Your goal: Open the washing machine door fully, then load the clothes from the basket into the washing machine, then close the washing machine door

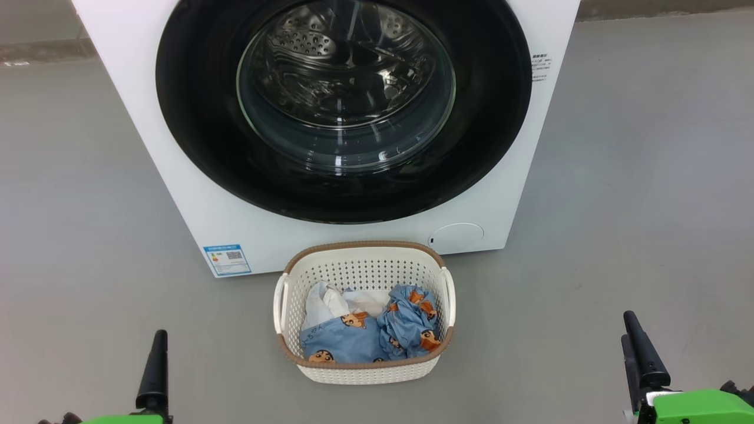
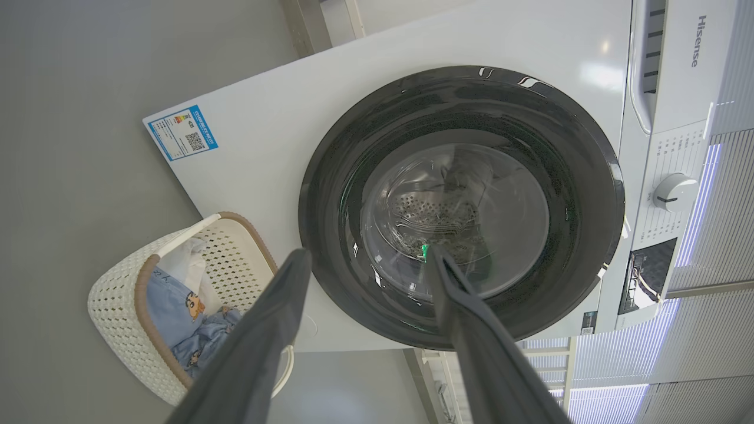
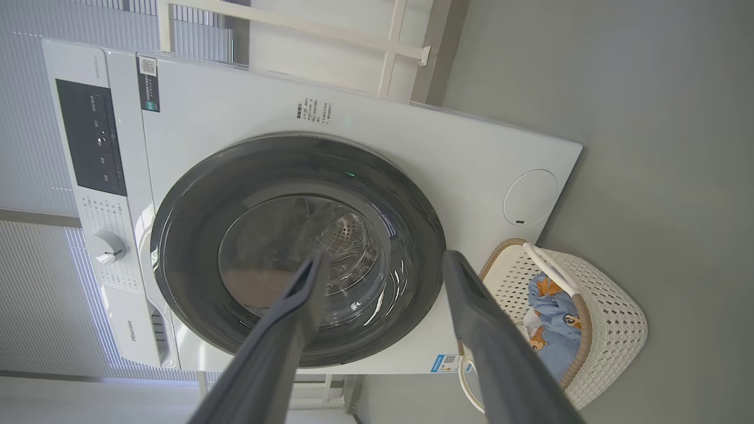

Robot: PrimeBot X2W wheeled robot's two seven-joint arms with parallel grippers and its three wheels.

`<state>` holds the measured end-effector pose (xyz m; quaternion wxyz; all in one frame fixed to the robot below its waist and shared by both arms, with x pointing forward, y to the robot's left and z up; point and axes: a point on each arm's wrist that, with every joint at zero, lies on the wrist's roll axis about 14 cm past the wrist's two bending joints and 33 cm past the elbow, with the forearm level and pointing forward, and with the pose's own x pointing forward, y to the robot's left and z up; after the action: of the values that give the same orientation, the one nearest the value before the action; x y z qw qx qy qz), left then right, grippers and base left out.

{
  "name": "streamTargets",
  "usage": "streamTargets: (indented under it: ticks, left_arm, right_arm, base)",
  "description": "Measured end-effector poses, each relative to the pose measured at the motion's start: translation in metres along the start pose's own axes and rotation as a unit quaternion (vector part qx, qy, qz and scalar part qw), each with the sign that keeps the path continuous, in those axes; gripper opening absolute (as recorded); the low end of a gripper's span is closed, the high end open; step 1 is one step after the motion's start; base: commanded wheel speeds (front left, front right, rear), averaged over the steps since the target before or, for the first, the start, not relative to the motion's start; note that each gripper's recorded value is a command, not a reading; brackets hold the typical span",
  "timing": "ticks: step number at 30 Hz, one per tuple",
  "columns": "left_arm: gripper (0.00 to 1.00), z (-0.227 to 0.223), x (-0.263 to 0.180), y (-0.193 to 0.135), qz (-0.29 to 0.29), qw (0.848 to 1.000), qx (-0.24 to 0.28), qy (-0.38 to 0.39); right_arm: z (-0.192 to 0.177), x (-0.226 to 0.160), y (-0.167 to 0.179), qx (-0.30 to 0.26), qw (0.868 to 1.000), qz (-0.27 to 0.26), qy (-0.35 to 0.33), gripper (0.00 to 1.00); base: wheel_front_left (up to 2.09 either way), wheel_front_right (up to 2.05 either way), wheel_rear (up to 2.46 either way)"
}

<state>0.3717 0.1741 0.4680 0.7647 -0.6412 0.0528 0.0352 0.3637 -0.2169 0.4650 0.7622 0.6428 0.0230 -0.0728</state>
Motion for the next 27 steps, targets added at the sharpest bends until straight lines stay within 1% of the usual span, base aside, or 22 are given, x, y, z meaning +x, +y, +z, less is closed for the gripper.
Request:
streamTargets:
  ticks: [1,9,11,12,16,20,27]
  left_arm:
    - [1.00,0.0000,0.0000,0.0000,0.000,1.000,0.000,0.000]
    - [1.00,0.0002,0.0001,-0.0028,-0.005,0.997,0.075,-0.003]
    - [1.00,-0.0004,0.0002,-0.0035,-0.006,0.996,0.092,-0.002]
    - [1.00,-0.0005,0.0003,-0.0050,-0.009,0.994,0.111,-0.003]
    - [1.00,-0.0019,0.0005,-0.0063,-0.012,0.989,0.145,-0.002]
    - [1.00,-0.0023,0.0010,-0.0077,-0.015,0.983,0.181,-0.003]
    - [1.00,-0.0039,0.0010,-0.0095,-0.020,0.970,0.243,-0.003]
  right_arm:
    - [0.0000,0.0000,0.0000,0.000,1.000,0.000,0.000,1.00]
    - [0.0018,0.0006,0.0010,-0.077,0.997,0.003,0.003,1.00]
    - [0.0016,0.0019,0.0026,-0.093,0.996,0.005,0.002,1.00]
    - [0.0023,0.0041,0.0061,-0.108,0.994,0.010,0.000,1.00]
    - [0.0026,0.0046,0.0064,-0.143,0.990,0.011,0.000,1.00]
    - [0.0041,0.0045,0.0060,-0.185,0.983,0.012,0.000,1.00]
    - [0.0038,0.0046,0.0068,-0.255,0.967,0.016,0.002,1.00]
  base:
    - [0.00,0.00,0.00]
    - [0.00,0.00,0.00]
    - [0.00,0.00,0.00]
    - [0.00,0.00,0.00]
    - [0.00,0.00,0.00]
    - [0.00,0.00,0.00]
    - [0.00,0.00,0.00]
